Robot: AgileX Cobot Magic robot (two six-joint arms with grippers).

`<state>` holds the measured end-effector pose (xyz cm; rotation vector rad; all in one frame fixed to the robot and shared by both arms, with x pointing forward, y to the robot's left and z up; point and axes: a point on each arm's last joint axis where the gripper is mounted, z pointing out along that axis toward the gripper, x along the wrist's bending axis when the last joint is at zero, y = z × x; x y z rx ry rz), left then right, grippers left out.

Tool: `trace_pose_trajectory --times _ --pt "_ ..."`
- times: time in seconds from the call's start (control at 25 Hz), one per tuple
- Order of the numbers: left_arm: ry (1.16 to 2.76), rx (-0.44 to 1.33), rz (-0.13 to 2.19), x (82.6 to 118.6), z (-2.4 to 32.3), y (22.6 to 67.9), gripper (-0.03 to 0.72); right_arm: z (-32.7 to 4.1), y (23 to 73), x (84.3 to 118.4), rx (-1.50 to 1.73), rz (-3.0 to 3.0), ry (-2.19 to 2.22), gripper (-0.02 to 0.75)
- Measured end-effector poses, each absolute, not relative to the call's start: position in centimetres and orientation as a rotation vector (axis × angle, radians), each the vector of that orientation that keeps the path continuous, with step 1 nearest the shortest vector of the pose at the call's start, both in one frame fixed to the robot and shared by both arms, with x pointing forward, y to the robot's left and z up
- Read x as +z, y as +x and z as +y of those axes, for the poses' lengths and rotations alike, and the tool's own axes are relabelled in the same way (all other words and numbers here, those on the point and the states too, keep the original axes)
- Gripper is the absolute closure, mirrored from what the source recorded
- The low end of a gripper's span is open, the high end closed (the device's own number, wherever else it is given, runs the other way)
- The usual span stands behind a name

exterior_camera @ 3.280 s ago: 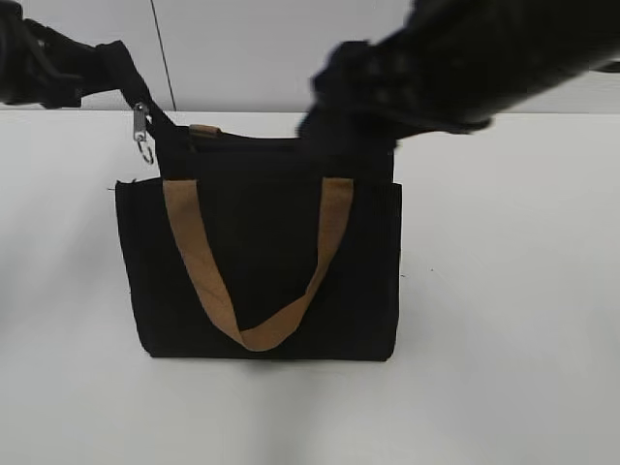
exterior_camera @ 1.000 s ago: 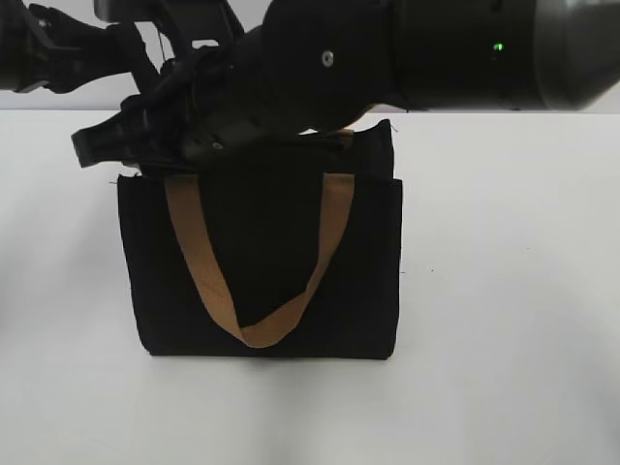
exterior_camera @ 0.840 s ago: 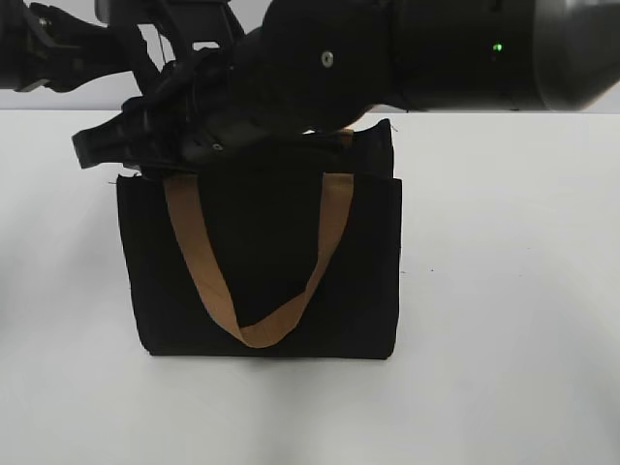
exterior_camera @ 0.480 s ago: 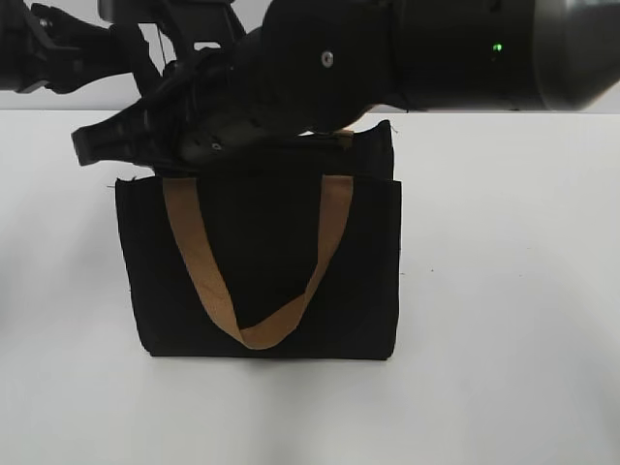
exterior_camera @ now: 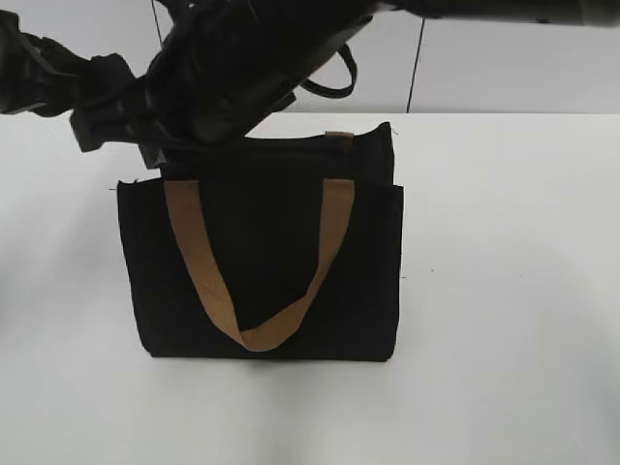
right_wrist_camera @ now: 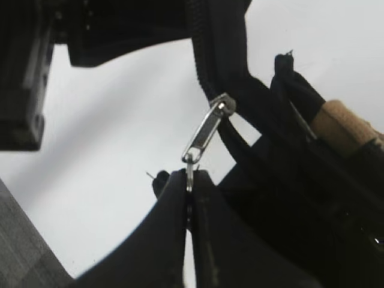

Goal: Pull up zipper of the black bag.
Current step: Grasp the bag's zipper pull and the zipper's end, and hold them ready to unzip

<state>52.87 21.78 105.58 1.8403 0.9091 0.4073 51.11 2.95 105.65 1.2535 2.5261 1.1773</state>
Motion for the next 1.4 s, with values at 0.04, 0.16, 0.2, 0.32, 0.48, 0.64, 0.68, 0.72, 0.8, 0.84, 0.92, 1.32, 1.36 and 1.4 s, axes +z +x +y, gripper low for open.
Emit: trace_pose_trajectory --times 0.04,0.16,0.2,0.32,0.48,0.64,0.68,0.72,0.8,0.84,0.92,1.32,1.36,1.4 --pt "1.837 0.406 0.917 105.6 21.9 52.9 0.666 2.9 51.1 105.8 1.145 2.543 1.24 0.752" --pt "1.831 0.389 0.924 105.6 22.2 52.9 0.666 2.6 51.2 106.6 1.07 2.567 1.196 0.752" --pt "1.828 0.385 0.925 105.6 22.4 52.9 0.666 2.4 51.4 107.0 1.063 2.563 1.19 0.752" --pt "1.82 0.372 0.933 105.6 22.8 52.9 0.666 1.9 52.2 108.2 1.074 2.532 1.191 0.752" --pt "1.819 0.352 0.948 105.2 22.8 52.7 0.666 1.5 52.6 108.6 1.064 2.526 1.179 0.752" --pt "1.836 0.335 1.004 103.7 23.0 52.2 0.666 1.3 52.6 108.5 1.031 2.551 1.129 0.752" --pt "1.841 0.332 1.014 103.4 23.1 52.1 0.666 1.3 52.6 108.4 1.023 2.558 1.118 0.752" --pt "1.843 0.332 1.02 103.3 23.1 52.0 0.666 1.2 52.5 108.3 1.004 2.572 1.107 0.752" --pt "1.838 0.354 1.02 103.6 23.2 51.8 0.666 1.2 52.5 107.8 0.955 2.607 1.089 0.752" --pt "1.833 0.371 1.016 103.9 23.3 51.7 0.666 1.2 52.5 107.5 0.934 2.62 1.087 0.752" --pt "1.817 0.413 0.999 104.9 23.4 51.2 0.666 1.4 52.7 106.7 0.901 2.642 1.08 0.752" --pt "1.787 0.408 0.964 106.2 24.5 50.3 0.666 0.1 53.6 105.6 0.77 2.708 1.1 0.752" --pt "1.783 0.408 0.965 106.3 24.6 50.2 0.666 -0.1 53.7 105.6 0.761 2.716 1.099 0.752" --pt "1.781 0.407 0.966 106.3 24.7 50.2 0.666 -0.3 53.7 105.6 0.75 2.728 1.086 0.752"
